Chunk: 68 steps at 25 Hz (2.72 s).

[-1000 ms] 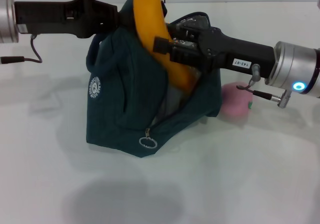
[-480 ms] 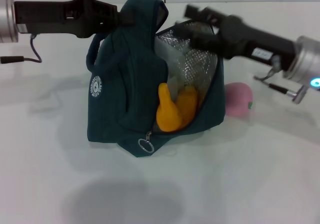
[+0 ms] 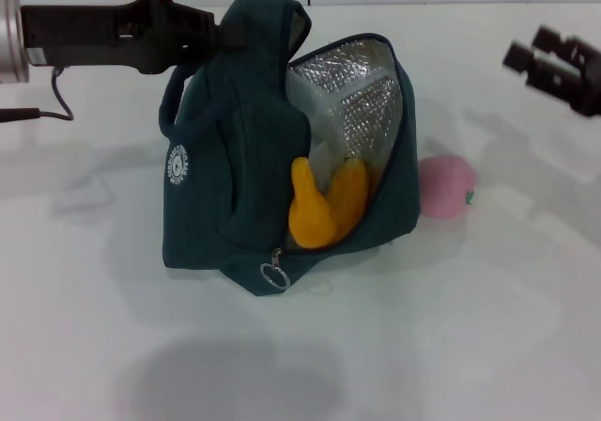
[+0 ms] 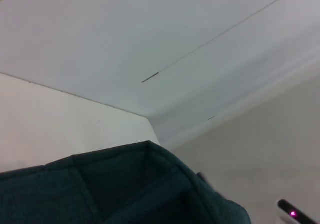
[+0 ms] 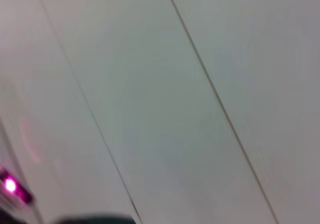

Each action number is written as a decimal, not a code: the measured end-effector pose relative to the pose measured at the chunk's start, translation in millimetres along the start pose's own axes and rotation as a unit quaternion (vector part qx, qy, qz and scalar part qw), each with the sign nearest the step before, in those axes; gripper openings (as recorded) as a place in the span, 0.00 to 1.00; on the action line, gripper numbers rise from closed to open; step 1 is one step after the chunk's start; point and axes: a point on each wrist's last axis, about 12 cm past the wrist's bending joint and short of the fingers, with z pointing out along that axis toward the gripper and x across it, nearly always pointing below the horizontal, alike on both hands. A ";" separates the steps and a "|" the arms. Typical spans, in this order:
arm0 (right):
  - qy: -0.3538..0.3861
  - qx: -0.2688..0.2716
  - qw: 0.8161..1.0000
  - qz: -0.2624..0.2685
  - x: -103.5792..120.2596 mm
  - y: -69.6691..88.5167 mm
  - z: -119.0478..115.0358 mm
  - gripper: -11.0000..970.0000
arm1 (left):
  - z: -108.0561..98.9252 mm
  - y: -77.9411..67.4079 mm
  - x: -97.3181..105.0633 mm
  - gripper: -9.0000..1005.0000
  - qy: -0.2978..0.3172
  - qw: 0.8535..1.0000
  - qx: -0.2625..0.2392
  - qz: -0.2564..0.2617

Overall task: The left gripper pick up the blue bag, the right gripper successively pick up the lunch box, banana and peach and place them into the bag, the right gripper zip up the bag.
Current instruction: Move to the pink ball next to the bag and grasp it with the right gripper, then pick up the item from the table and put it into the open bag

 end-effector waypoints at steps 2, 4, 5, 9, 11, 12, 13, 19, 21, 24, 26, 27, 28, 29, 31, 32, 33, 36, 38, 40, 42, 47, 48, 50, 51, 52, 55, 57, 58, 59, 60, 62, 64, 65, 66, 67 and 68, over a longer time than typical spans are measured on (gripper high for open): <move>0.036 0.018 0.999 -0.003 8.0 -4.6 -4.8 0.90 | 0.0 0.0 0.0 0.04 0.000 1.000 0.000 0.000; 0.075 0.028 0.997 -0.011 16.9 -7.0 -3.8 0.90 | 0.2 -0.1 -0.1 0.04 0.000 1.000 0.000 0.000; 0.096 0.029 0.995 -0.019 21.5 -7.2 -0.5 0.90 | 0.7 -0.3 -0.2 0.04 0.000 1.000 0.001 0.001; 0.166 0.022 0.985 -0.049 36.8 -4.9 18.3 0.88 | 1.8 -0.8 -0.6 0.04 0.001 1.000 0.002 0.001; 0.196 0.019 0.979 -0.063 43.2 -3.3 28.1 0.87 | 1.7 -0.8 -0.8 0.04 0.001 1.000 0.002 0.001; 0.208 0.018 0.976 -0.068 45.9 -2.9 31.8 0.87 | 1.5 -0.8 -0.9 0.04 0.001 1.000 0.001 0.001; 0.219 0.017 0.973 -0.074 48.5 -2.2 35.5 0.86 | 1.4 -0.8 -0.9 0.04 0.001 1.000 0.001 0.001; 0.259 0.028 0.960 -0.105 58.1 -0.9 54.5 0.83 | 0.7 -0.5 0.2 0.04 0.002 1.000 0.002 0.001; 0.271 0.030 0.955 -0.116 59.5 -1.7 58.2 0.82 | 0.8 -0.6 0.1 0.04 0.002 1.000 0.002 0.001; 0.283 0.027 0.950 -0.128 61.2 -0.9 63.1 0.80 | 1.5 -1.2 -0.6 0.04 0.003 1.000 0.003 0.002; 0.285 0.028 0.949 -0.131 61.6 -0.7 64.3 0.79 | 1.8 -1.4 -0.8 0.04 0.003 1.000 0.003 0.002; 0.285 0.028 0.949 -0.132 61.6 -0.7 64.4 0.78 | 1.8 -1.5 -0.9 0.04 0.003 1.000 0.003 0.003; 0.285 0.028 0.949 -0.132 61.4 -0.7 64.4 0.77 | 1.8 -1.5 -0.9 0.04 0.003 1.000 0.003 0.003; 0.286 0.027 0.949 -0.132 61.0 -0.9 64.1 0.77 | 1.8 -1.5 -1.0 0.04 0.003 1.000 0.003 0.003; 0.286 0.025 0.949 -0.133 60.6 -0.7 63.5 0.76 | 1.8 -1.6 -1.0 0.04 0.003 1.000 0.003 0.003; 0.286 0.025 0.949 -0.133 60.6 -0.7 63.2 0.75 | 1.8 -1.6 -1.0 0.04 0.003 1.000 0.003 0.003; 0.286 0.025 0.949 -0.133 60.7 -0.6 62.8 0.75 | 1.8 -1.7 -1.2 0.04 0.003 1.000 0.003 0.003; 0.286 0.026 0.949 -0.133 61.0 -0.6 61.7 0.73 | 1.7 -1.7 -1.3 0.04 0.003 1.000 0.003 0.003; 0.285 0.027 0.949 -0.132 61.1 -1.0 60.5 0.68 | 1.6 -1.7 -1.3 0.04 0.003 1.000 0.003 0.003; 0.284 0.028 0.949 -0.132 61.0 -1.2 58.9 0.62 | 1.6 -1.7 -1.4 0.04 0.003 1.000 0.003 0.003; 0.279 0.029 0.951 -0.132 59.7 -1.2 56.3 0.57 | 1.5 -1.6 -1.3 0.04 0.003 1.000 0.003 0.003; 0.221 0.030 0.969 -0.109 43.8 -2.1 38.0 0.49 | 0.5 -1.1 -0.8 0.04 0.001 1.000 0.003 0.002; 0.196 0.029 0.976 -0.096 37.1 -2.8 31.3 0.48 | 0.5 -1.2 -0.9 0.04 0.000 1.000 0.003 0.002; 0.148 0.023 0.986 -0.075 25.3 -2.7 20.6 0.47 | 0.5 -1.4 -1.1 0.04 -0.001 1.000 0.004 0.003; 0.121 0.019 0.990 -0.064 19.0 -2.4 14.1 0.46 | 0.5 -1.3 -1.0 0.04 -0.001 1.000 0.004 0.003; 0.093 0.012 0.994 -0.056 12.3 -1.3 8.0 0.46 | 0.5 -1.3 -1.0 0.04 -0.001 1.000 0.004 0.003; 0.018 -0.011 0.999 -0.043 -5.4 3.6 -4.8 0.44 | 0.5 -1.3 -0.9 0.04 -0.001 1.000 0.004 0.003; -0.012 -0.035 0.998 -0.042 -13.1 9.2 -4.9 0.44 | 0.4 -1.2 -0.8 0.04 -0.001 1.000 0.004 0.003; -0.023 -0.050 0.998 -0.042 -16.7 12.4 -1.6 0.43 | 0.5 -1.2 -0.8 0.04 -0.001 1.000 0.004 0.003; -0.029 -0.061 0.997 -0.043 -19.2 14.5 1.8 0.43 | 0.5 -1.2 -0.7 0.04 -0.001 1.000 0.004 0.003; -0.032 -0.078 0.995 -0.044 -21.4 18.0 8.2 0.42 | 0.7 -1.2 -0.7 0.04 -0.001 1.000 0.005 0.003; -0.028 -0.111 0.993 -0.041 -23.9 24.4 25.3 0.41 | 0.8 -1.3 -0.6 0.04 -0.002 1.000 0.005 0.002; -0.013 -0.144 0.989 -0.037 -24.5 31.4 45.6 0.39 | 0.7 -1.1 -0.4 0.04 -0.002 1.000 0.005 0.002; -0.005 -0.158 0.987 -0.035 -24.0 34.7 54.9 0.38 | 0.8 -1.0 -0.3 0.04 -0.003 1.000 0.005 0.002; 0.002 -0.167 0.985 -0.034 -23.3 37.3 61.5 0.38 | 0.8 -1.0 -0.3 0.04 -0.003 1.000 0.005 0.002; 0.011 -0.176 0.984 -0.033 -22.5 39.8 68.9 0.37 | 1.0 -0.9 -0.2 0.04 -0.003 1.000 0.005 0.002; 0.024 -0.185 0.982 -0.031 -20.7 42.9 77.9 0.36 | 1.1 -0.9 -0.2 0.04 -0.003 1.000 0.006 0.002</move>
